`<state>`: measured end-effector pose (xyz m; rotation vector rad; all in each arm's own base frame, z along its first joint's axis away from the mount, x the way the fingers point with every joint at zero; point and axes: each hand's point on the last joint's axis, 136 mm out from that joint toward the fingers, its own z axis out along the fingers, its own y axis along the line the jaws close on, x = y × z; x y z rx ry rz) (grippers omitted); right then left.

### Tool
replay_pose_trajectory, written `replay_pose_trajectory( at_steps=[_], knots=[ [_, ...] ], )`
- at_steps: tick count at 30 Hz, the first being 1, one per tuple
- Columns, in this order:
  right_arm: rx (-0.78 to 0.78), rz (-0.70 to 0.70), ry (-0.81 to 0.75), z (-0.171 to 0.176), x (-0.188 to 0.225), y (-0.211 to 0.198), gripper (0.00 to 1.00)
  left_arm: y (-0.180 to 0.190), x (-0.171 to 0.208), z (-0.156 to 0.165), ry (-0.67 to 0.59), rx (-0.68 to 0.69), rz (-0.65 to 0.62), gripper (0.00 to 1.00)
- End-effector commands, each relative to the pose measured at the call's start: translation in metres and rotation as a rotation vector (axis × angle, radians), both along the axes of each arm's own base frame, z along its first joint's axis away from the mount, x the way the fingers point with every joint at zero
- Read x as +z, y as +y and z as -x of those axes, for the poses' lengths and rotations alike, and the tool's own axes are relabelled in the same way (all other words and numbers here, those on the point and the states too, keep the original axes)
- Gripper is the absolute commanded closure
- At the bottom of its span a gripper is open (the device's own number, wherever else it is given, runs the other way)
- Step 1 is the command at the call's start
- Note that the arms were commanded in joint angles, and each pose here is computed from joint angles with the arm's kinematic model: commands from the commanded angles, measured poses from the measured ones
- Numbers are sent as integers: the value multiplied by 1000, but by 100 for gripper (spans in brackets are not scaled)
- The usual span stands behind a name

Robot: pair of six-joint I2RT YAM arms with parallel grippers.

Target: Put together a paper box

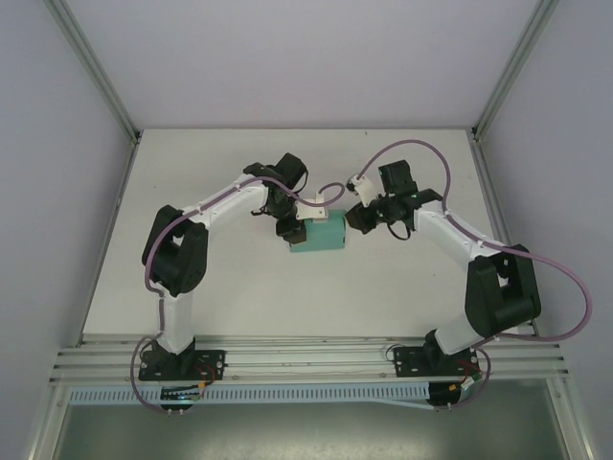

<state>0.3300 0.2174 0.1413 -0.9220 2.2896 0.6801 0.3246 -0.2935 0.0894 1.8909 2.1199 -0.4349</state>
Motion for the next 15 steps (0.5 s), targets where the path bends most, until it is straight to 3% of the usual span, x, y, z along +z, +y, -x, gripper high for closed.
replay_pose_trajectory(
  at_steps=[1, 5, 9, 15],
  knots=[
    [-27, -34, 22, 1, 8, 11, 100, -1, -6, 1, 40, 33, -15, 59],
    [-133, -40, 45, 1, 12, 24, 100, -3, -5, -3, 36, 54, -10, 57],
    [-381, -95, 51, -5, 12, 25, 100, -6, -7, -10, 22, 72, -9, 56],
    [-485, -75, -7, 5, -9, 23, 100, -7, -10, -12, 28, 82, -14, 56]
  ],
)
